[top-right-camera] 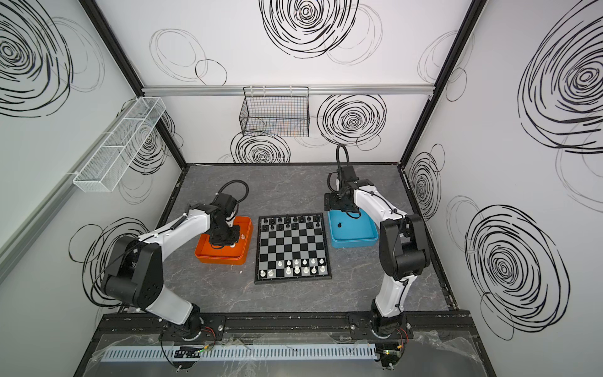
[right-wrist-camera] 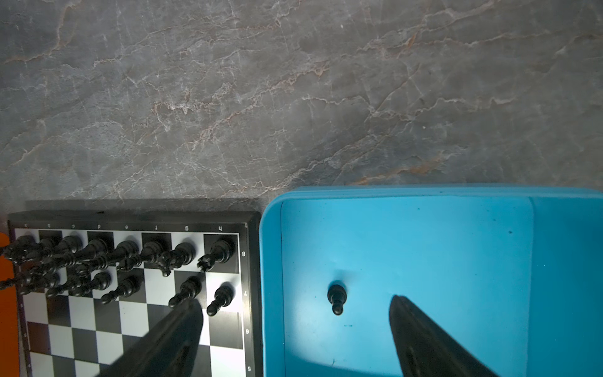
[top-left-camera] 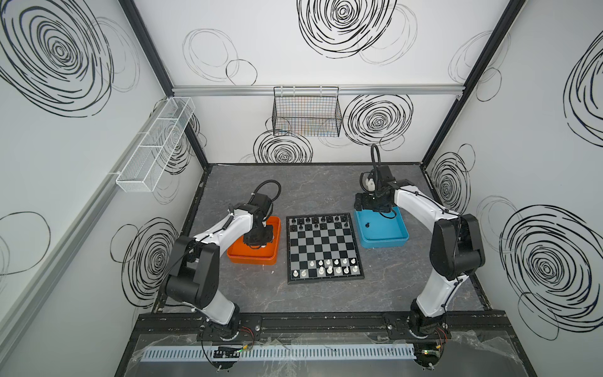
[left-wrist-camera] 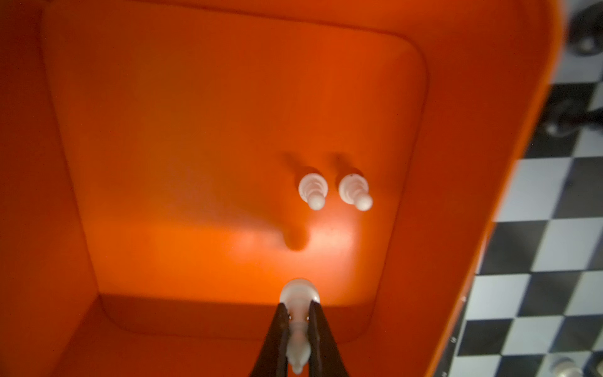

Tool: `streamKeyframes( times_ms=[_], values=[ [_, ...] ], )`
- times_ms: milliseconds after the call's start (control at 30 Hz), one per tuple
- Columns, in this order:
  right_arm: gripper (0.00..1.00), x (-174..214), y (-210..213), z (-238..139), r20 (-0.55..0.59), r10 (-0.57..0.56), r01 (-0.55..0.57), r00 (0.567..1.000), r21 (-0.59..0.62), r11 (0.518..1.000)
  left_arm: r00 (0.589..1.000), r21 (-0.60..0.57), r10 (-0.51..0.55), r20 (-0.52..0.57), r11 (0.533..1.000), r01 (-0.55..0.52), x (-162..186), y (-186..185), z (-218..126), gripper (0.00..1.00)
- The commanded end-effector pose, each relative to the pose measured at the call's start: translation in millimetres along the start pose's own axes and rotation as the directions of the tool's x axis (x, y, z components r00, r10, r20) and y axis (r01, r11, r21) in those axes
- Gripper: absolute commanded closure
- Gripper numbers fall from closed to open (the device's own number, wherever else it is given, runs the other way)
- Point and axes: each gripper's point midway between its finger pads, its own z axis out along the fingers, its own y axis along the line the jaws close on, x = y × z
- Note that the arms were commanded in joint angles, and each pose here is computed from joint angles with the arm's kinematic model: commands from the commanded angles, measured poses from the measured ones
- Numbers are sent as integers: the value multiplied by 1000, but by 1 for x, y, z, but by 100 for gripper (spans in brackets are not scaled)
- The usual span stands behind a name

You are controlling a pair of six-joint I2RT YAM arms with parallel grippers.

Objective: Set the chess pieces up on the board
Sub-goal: 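Lift the white pawn with left gripper and carry it over the board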

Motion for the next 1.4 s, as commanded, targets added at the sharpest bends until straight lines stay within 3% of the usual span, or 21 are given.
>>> streamKeyframes(
  times_ms=[0, 300, 500, 767, 1033, 1367],
  values=[
    [6, -3, -2, -3, 4, -8, 8, 1000, 5, 1000, 998, 0, 37, 46, 999, -37, -8, -8, -33, 91],
    [6, -6, -4, -5, 8, -8, 8, 1000, 8, 1000, 976, 52, 201, 83, 977, -206, 1, -75, -75, 90],
    [6, -6, -7, -6, 11, -4, 4, 1000, 12, 1000, 926, 113, 372, 60, 919, -377, 42, -132, -72, 91],
    [6, -5, -10, -6, 13, 2, -2, 1000, 14, 1000, 872, 189, 485, 62, 852, -488, 81, -176, -61, 91],
    [6, -4, -12, -6, 11, 8, -9, 1000, 15, 1000, 835, 200, 548, 46, 814, -545, 108, -194, -40, 92],
    [6, -3, -13, -4, 8, 10, -10, 1000, 14, 1000, 832, 176, 553, 29, 817, -549, 118, -192, -18, 92]
  ],
)
